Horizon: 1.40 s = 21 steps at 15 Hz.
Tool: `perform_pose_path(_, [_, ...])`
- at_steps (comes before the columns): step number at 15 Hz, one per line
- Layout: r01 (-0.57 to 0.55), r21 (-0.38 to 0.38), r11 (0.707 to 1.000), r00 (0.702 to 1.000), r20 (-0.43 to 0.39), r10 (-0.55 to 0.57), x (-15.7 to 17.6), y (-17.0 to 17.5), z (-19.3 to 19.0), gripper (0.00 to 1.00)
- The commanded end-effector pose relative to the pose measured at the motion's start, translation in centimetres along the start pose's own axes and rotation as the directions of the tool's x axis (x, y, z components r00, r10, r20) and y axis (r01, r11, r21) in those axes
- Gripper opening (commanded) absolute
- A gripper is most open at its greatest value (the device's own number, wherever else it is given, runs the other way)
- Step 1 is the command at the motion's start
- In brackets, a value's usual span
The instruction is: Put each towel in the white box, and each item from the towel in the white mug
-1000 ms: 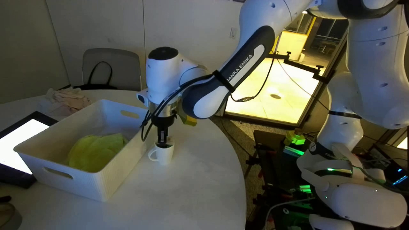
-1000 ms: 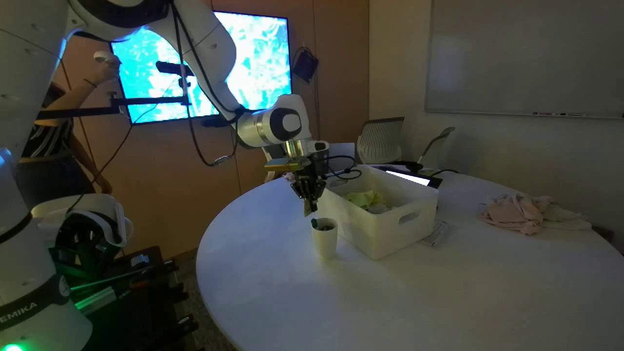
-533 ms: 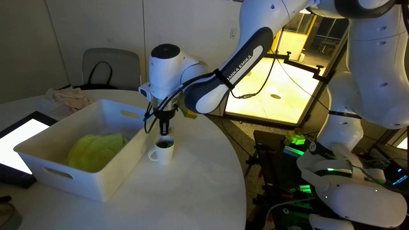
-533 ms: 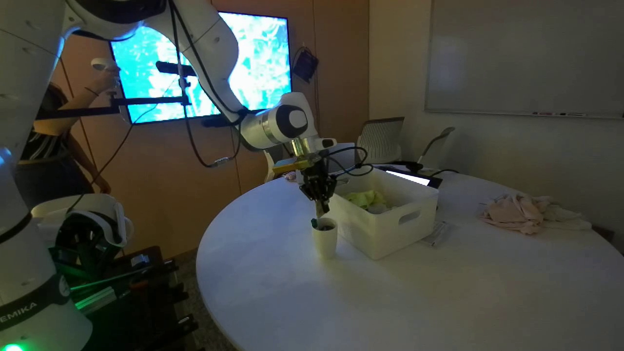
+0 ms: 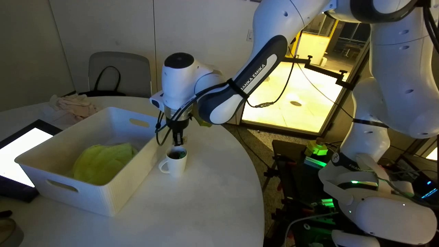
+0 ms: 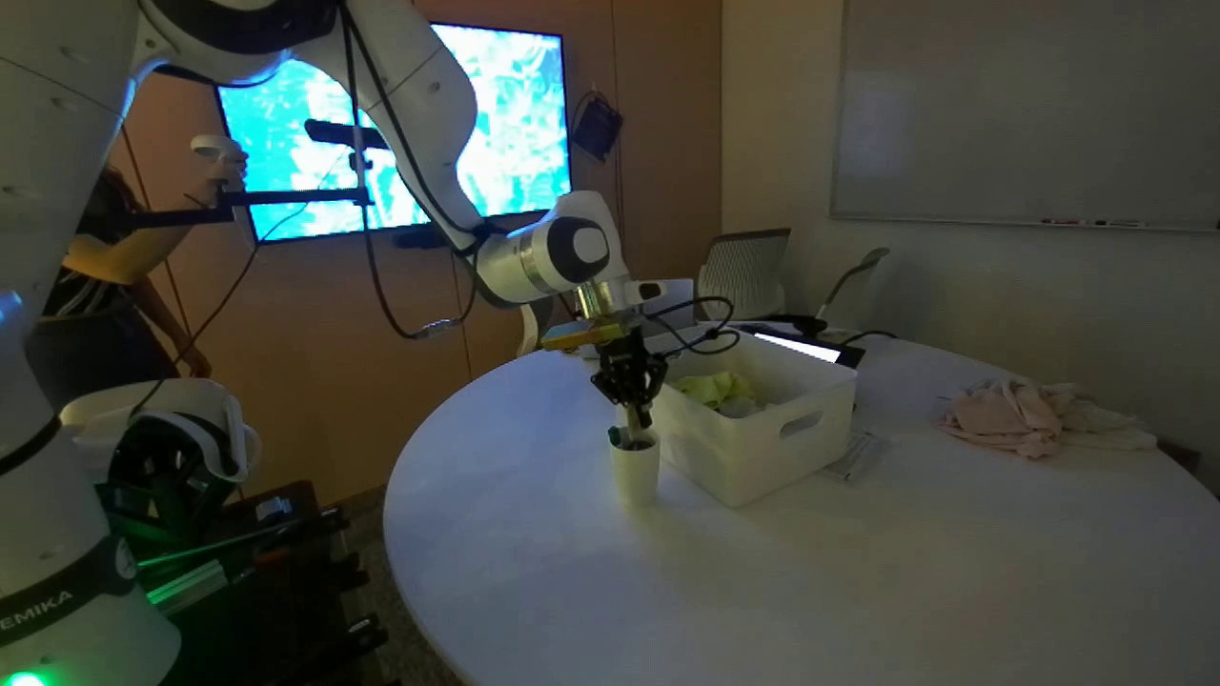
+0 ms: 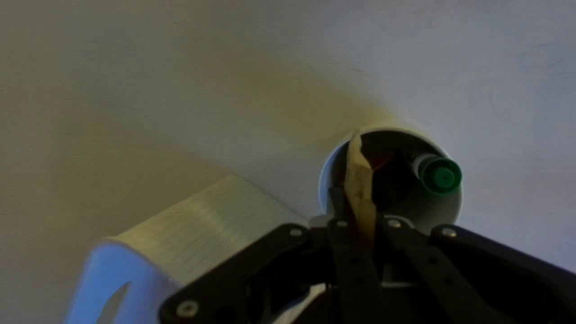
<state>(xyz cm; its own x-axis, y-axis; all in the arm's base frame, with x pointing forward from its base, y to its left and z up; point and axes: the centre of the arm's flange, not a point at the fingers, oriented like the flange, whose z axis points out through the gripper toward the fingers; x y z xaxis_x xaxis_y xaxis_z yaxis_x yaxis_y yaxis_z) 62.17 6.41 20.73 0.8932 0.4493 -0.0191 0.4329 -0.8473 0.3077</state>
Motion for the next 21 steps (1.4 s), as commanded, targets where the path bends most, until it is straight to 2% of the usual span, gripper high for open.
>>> perform_pose_path(1, [0.066,0.011,0.998,0.998,-0.024,-0.065,0.8,0.4,1.2,0.07])
perform_pose_path(12, [0.178,0.045,0.983,0.982,-0.063,-0.175,2.1,-0.6,3.3,0.08])
perform_pose_path(14, [0.192,0.053,0.980,0.980,-0.059,-0.189,2.1,-0.6,3.2,0.12])
perform_pose_path(15, [0.201,0.060,0.978,0.979,-0.057,-0.197,2.0,-0.6,2.9,0.34])
perform_pose_path(18, [0.222,0.089,0.971,0.975,-0.046,-0.219,1.3,-0.8,2.0,0.51])
perform_pose_path(21, [0.237,0.136,0.962,0.971,-0.030,-0.236,-0.4,-1.2,-0.3,0.76])
